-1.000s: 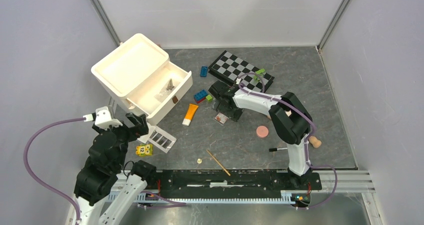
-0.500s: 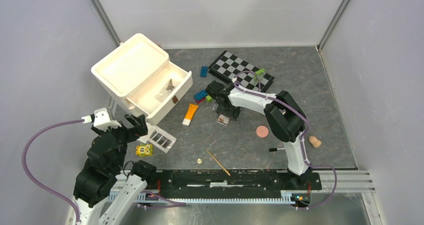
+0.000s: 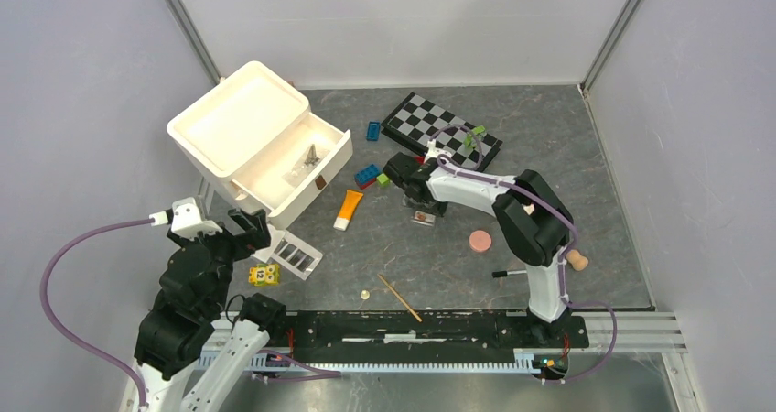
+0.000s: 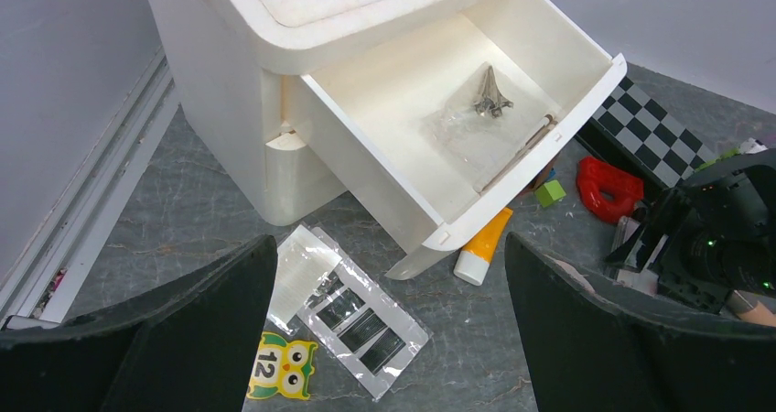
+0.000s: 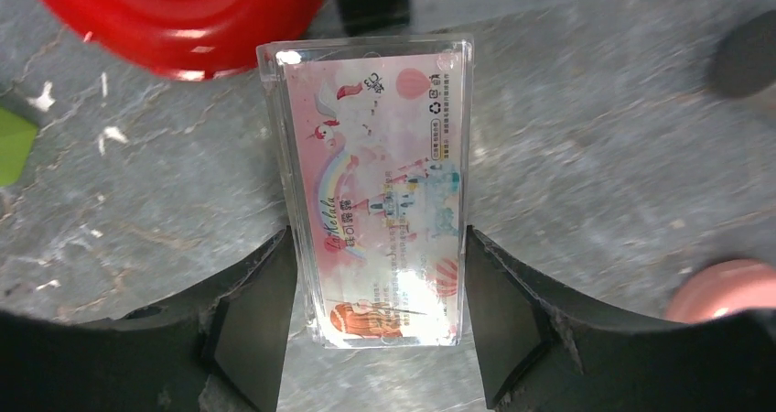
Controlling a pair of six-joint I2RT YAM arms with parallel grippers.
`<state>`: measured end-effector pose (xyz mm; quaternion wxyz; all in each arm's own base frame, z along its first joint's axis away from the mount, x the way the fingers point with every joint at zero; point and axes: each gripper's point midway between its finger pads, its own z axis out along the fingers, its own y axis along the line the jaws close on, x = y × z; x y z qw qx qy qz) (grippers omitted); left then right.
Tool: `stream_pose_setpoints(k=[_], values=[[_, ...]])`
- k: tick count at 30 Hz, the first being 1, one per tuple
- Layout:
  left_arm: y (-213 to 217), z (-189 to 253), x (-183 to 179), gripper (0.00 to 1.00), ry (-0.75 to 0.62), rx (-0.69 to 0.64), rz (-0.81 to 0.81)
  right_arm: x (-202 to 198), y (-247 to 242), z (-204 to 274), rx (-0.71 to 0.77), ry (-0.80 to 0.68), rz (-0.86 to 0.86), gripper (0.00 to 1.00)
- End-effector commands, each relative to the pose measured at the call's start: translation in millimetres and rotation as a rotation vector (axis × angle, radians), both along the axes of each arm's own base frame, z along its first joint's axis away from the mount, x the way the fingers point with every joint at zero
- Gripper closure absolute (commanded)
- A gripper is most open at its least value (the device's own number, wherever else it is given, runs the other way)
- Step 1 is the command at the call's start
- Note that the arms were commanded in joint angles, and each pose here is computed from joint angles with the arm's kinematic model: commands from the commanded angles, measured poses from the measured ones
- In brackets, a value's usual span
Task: Organize the makeup
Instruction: Pick up the makeup tool from the center of the board.
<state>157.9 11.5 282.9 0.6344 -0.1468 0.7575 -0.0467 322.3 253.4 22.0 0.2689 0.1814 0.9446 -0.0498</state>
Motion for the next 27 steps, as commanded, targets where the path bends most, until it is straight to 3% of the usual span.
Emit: stream_pose_setpoints(k=[1, 8, 22, 27], values=[[2.1, 6.5, 3.3, 0.00, -0.024, 0.030, 0.005, 26.5, -22.4, 49.3, -0.096, -0.176, 0.063, 0.67], [2.4, 6.1, 3.7, 0.00, -0.022, 0.032, 0.007, 41.3, -26.5, 97.7, -0.189, -0.275, 0.243, 0.77], [3.8, 6.0, 3.2, 0.00, -0.022, 0.030, 0.015, 31.7, 6.5, 133.7, -0.014, -0.417, 0.573, 0.75], [3.7, 5.8, 3.3, 0.00, -0.021, 0.031, 0.015, 33.5, 16.9, 161.0, -0.037, -0.492, 0.742, 0.75]])
